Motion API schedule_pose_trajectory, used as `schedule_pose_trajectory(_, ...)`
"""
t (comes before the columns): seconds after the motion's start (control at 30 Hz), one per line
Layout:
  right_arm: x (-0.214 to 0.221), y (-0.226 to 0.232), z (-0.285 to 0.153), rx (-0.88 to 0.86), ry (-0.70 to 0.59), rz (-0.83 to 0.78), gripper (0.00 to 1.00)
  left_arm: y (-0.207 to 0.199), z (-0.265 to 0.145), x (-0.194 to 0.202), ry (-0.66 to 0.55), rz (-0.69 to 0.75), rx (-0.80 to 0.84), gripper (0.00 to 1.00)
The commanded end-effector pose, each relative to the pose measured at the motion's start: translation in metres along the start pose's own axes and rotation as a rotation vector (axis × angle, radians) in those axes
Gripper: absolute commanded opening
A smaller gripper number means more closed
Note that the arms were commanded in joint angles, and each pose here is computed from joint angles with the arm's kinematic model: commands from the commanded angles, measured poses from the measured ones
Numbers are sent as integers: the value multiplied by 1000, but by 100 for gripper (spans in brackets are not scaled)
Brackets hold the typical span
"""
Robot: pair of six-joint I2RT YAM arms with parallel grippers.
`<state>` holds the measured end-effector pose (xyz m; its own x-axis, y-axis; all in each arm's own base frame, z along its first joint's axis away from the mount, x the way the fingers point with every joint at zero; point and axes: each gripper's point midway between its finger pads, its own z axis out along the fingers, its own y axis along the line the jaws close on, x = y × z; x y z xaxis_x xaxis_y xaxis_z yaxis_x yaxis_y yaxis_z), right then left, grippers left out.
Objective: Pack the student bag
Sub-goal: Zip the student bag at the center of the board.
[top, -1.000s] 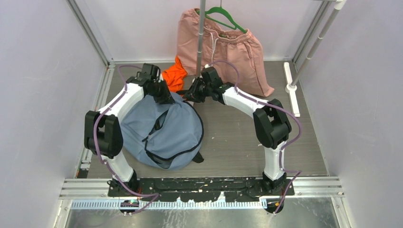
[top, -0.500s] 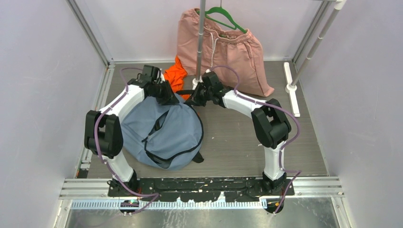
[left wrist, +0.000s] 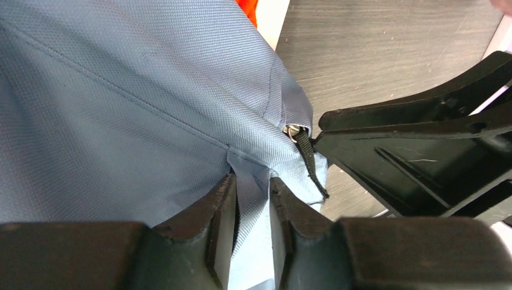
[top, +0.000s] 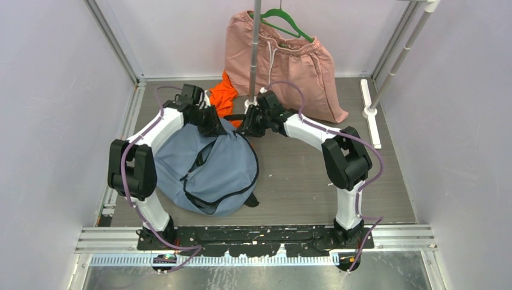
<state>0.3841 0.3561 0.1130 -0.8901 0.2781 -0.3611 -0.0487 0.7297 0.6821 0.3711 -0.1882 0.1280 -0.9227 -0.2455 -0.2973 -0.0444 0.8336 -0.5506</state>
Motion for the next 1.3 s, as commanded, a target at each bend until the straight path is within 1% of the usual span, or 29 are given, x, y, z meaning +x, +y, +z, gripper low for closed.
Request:
schedule_pose_trajectory(0.0,-16,36,-30,-63,-28,-122,43,-11,3,9,46,19,87,21)
schedule_pose_trajectory(0.1,-16,36,-41,-50,-51,-148,43,-15,5,11,56,1,120,2)
schedule_pose_trajectory(0.13,-16,35,-44,-43,-59,-153,43,-16,6,11,59,-2,127,0)
schedule_pose_trajectory(0.27,-8,39,-50,-28,-61,-192,43,-21,9,11,62,-17,159,0)
schedule_pose_trajectory(0.4,10,44,-44,-2,-4,-264,43,-23,8,10,57,-19,172,0)
schedule_pose_trajectory(0.53,21,39,-31,57,42,-305,43,-23,7,12,55,-20,170,0)
schedule_pose_trajectory(0.8,21,32,-14,115,52,-345,41,-26,4,12,52,-16,183,0)
schedule_pose_trajectory(1.07,17,19,-6,177,35,-374,39,-26,3,13,56,-14,187,0)
schedule_pose_trajectory(1.23,14,22,1,173,31,-373,33,-28,2,13,55,-12,193,0)
schedule_pose_trajectory(1.27,13,23,3,167,25,-369,28,-27,2,14,56,-14,192,0)
